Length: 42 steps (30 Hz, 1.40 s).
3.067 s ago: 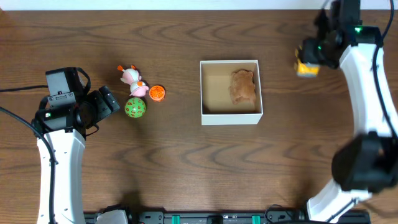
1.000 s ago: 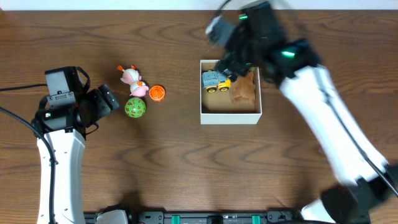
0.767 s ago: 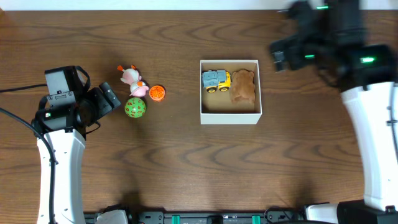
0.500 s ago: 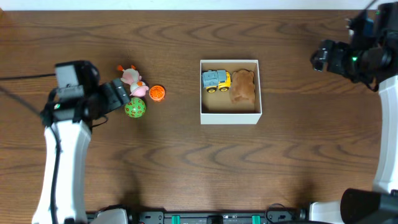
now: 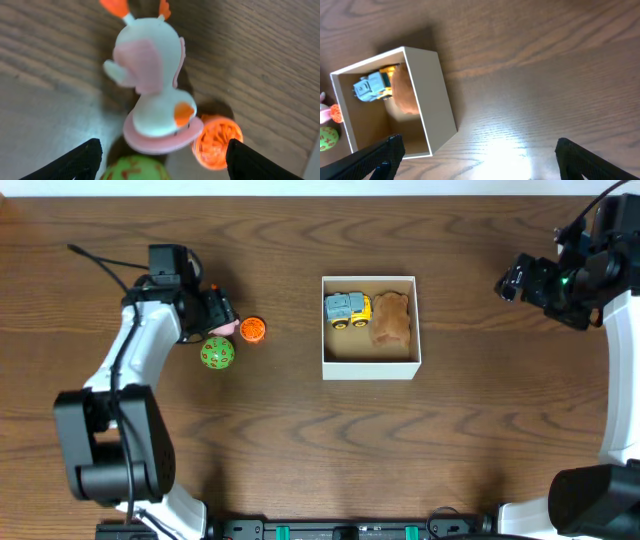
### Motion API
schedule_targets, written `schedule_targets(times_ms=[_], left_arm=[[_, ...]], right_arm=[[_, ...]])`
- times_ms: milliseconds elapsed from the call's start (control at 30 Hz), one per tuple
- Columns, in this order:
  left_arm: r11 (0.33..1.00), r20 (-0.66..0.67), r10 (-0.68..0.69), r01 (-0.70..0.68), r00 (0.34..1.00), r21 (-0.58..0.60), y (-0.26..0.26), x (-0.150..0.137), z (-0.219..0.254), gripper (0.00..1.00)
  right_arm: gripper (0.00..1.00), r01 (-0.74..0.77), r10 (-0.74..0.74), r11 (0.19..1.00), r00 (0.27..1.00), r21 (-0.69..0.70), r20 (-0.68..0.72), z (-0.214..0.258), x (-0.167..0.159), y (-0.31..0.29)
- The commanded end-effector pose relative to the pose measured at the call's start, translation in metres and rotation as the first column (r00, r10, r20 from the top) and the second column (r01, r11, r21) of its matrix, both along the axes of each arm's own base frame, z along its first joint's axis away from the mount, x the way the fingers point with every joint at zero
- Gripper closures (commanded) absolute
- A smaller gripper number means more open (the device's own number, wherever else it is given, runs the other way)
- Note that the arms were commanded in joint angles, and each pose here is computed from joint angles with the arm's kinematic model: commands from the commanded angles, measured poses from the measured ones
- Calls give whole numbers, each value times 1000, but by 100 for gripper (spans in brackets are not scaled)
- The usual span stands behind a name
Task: Pack container
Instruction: 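Grasp the white-pink bunny figure with the left gripper, then carry the bunny right and lower it into the box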
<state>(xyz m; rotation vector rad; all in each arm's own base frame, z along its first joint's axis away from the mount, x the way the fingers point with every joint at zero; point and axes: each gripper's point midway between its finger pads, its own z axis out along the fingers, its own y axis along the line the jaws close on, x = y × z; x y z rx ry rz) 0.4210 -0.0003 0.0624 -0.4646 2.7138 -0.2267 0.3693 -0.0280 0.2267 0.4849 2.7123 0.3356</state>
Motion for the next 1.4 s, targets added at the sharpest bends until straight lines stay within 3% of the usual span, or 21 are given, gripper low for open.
schedule_targets(times_ms=[0,300,567,733,900,1100,1367], left_arm=[[997,-15,-5,6,1000,79,2,8,-13,19],[993,-9,-10,11,1000,119,0,21,-37,23],[993,-12,-11,12,1000,119,0,20,-37,60],[993,-26,-11,14,1000,119,0,15,-31,71],[991,15,-33,31,999,129,0,16,16,73],[987,134,-75,55,988,151,-2,11,104,73],[970,202,-222,194,954,147,-61,-33,168,73]], right_arm=[[1,-5,6,1000,1000,25,-29,-10,-2,9],[1,-10,12,999,998,30,-62,-21,-7,12],[1,-10,13,999,997,34,-80,-28,-10,12],[1,-10,13,999,996,34,-83,-28,-11,13],[1,-10,12,999,997,34,-82,-28,-10,13],[1,-10,13,999,996,35,-87,-28,-12,13],[1,-9,13,999,995,37,-99,-29,-14,13]])
